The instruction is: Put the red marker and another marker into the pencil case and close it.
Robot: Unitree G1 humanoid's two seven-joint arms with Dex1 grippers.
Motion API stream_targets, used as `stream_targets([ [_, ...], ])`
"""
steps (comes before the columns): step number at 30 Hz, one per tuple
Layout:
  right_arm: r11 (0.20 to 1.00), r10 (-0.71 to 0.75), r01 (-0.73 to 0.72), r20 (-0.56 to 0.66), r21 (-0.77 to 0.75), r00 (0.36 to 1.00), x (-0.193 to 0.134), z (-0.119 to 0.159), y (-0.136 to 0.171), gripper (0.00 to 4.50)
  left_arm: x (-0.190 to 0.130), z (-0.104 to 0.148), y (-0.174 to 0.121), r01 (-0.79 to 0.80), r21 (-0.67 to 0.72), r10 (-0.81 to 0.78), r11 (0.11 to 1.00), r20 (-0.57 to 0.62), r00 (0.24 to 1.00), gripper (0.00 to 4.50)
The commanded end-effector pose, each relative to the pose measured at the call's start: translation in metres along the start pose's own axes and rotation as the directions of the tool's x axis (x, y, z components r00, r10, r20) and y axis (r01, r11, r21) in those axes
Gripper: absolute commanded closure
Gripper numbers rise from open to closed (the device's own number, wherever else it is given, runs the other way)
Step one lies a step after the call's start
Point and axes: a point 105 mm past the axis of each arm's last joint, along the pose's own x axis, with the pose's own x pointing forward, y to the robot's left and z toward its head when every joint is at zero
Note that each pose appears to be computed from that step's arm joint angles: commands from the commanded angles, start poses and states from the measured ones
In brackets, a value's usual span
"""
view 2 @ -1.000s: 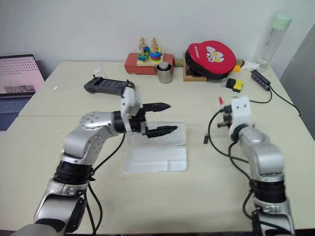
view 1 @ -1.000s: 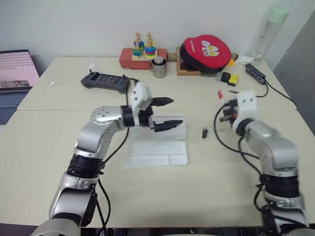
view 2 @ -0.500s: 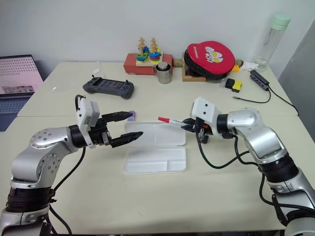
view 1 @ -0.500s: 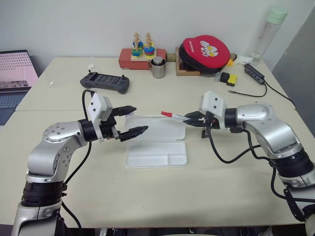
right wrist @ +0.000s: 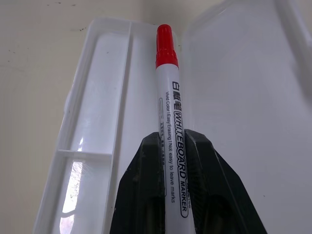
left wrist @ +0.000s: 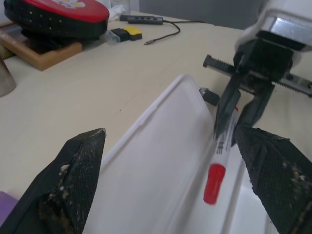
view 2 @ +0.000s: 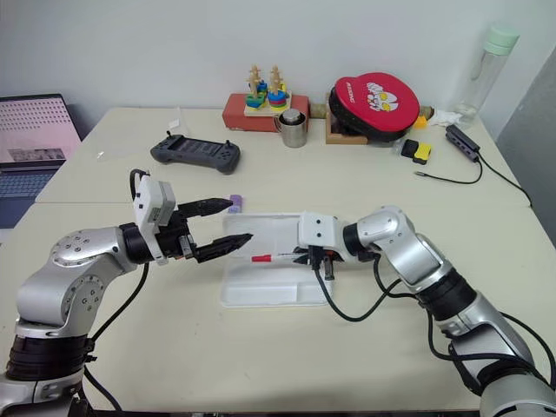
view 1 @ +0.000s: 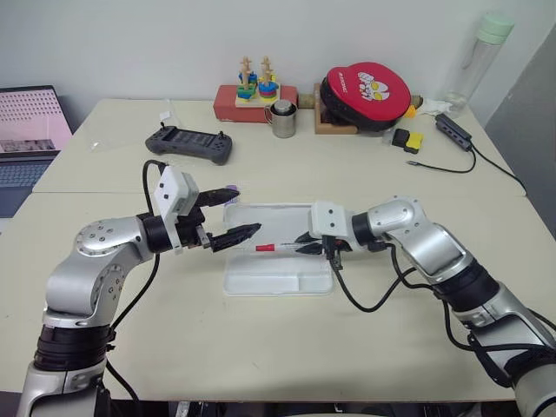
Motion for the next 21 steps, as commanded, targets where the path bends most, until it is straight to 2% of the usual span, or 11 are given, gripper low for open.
stream_targets([
  [1, 1.000, -0.017, 0.017, 0.001, -0.020, 1.000, 0.003, 0.009, -0.004, 3.52, 0.001, 0.005, 0.010, -0.065, -0.008, 0.065, 0.998, 0.022, 0.998, 0.00],
  [2, 1.000, -0.011, 0.011, 0.005, -0.016, 1.000, 0.004, 0.009, -0.002, 3.47, 0.000, 0.006, 0.012, -0.084, -0.021, 0.085, 0.996, 0.031, 0.996, 0.00],
  [10, 1.000, -0.002, 0.003, 0.049, -0.002, 0.999, 0.004, 0.019, -0.001, 1.55, 0.001, 0.012, 0.034, -0.222, -0.075, 0.228, 0.972, 0.074, 0.971, 0.00],
  [16, 0.994, -0.082, 0.053, 0.311, 0.099, 0.947, -0.024, 0.073, -0.019, 0.18, -0.006, 0.006, 0.077, -0.461, -0.133, 0.469, 0.878, 0.037, 0.883, 0.00],
  [17, 0.990, -0.124, 0.095, 0.327, 0.104, 0.937, -0.028, 0.078, -0.027, 0.01, -0.004, 0.001, 0.081, -0.480, -0.130, 0.485, 0.867, 0.008, 0.874, 0.00],
  [21, 0.977, -0.208, 0.174, 0.350, 0.126, 0.913, -0.037, 0.087, -0.040, 0.01, 0.005, -0.017, 0.080, -0.491, -0.121, 0.484, 0.863, -0.079, 0.871, 0.00],
])
